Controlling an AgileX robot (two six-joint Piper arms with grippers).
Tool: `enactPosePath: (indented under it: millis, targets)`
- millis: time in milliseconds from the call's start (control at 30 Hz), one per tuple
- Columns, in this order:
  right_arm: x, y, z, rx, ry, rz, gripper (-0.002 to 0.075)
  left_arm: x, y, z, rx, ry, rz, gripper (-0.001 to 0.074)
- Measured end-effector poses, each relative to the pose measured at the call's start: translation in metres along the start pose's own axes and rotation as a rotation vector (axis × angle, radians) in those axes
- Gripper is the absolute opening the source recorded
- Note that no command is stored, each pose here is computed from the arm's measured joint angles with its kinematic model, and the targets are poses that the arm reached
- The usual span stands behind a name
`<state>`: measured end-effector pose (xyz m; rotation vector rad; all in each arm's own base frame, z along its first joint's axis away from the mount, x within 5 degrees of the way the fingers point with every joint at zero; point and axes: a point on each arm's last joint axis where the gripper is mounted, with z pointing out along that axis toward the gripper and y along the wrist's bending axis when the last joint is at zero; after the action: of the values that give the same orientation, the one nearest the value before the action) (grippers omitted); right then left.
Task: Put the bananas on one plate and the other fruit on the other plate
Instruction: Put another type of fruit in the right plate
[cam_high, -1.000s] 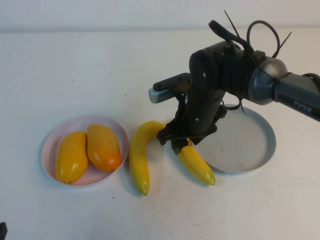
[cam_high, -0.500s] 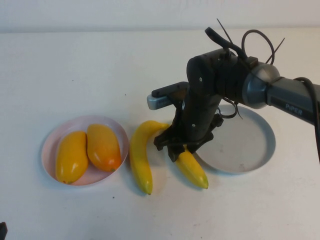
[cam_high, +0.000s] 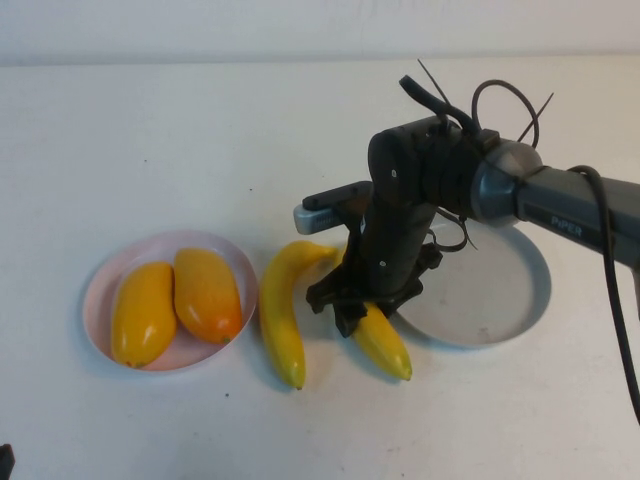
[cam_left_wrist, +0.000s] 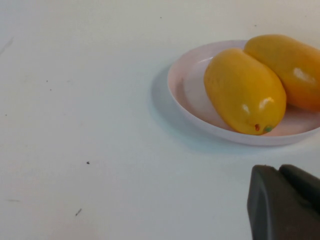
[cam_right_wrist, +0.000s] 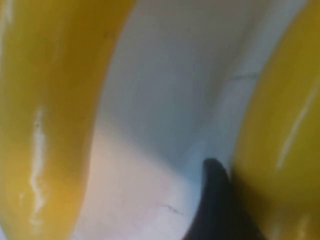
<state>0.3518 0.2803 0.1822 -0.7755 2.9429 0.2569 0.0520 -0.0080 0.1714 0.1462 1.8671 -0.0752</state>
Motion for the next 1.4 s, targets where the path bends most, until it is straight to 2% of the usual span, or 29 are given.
enactPosePath:
  millis: [167,367,533,667,800,900,967,1167,1400]
  targets:
    - [-0.003,0.001,-0.004,-0.005,-0.007,-0.001,0.0297,0.0,0.0,0.0,0.0,0.0,0.0,-0.0004]
    - [-0.019,0.007,-0.037,-0.002,-0.052,-0.008,0.0297,0.0,0.0,0.0,0.0,0.0,0.0,-0.0004]
    - [-0.033,0.002,-0.073,0.09,-0.177,-0.01,0.0297,0.0,0.0,0.0,0.0,0.0,0.0,-0.0004]
    - [-0.031,-0.019,-0.095,0.124,-0.217,0.036,0.0297,0.0,0.0,0.0,0.0,0.0,0.0,-0.0004]
    - [-0.017,-0.062,-0.108,0.11,-0.2,0.17,0.0297,0.0,0.0,0.0,0.0,0.0,0.0,-0.0004]
    - [0.0,-0.09,-0.106,0.111,-0.149,0.251,0.0297,0.0,0.0,0.0,0.0,0.0,0.0,-0.0004]
    - [0.008,-0.096,-0.098,0.114,-0.108,0.269,0.0297,0.0,0.0,0.0,0.0,0.0,0.0,-0.0004]
    - [0.019,-0.098,-0.07,0.101,-0.007,0.286,0.0297,0.0,0.0,0.0,0.0,0.0,0.0,-0.0004]
    - [0.017,-0.101,-0.051,0.103,0.025,0.29,0.0305,0.0,0.0,0.0,0.0,0.0,0.0,-0.0004]
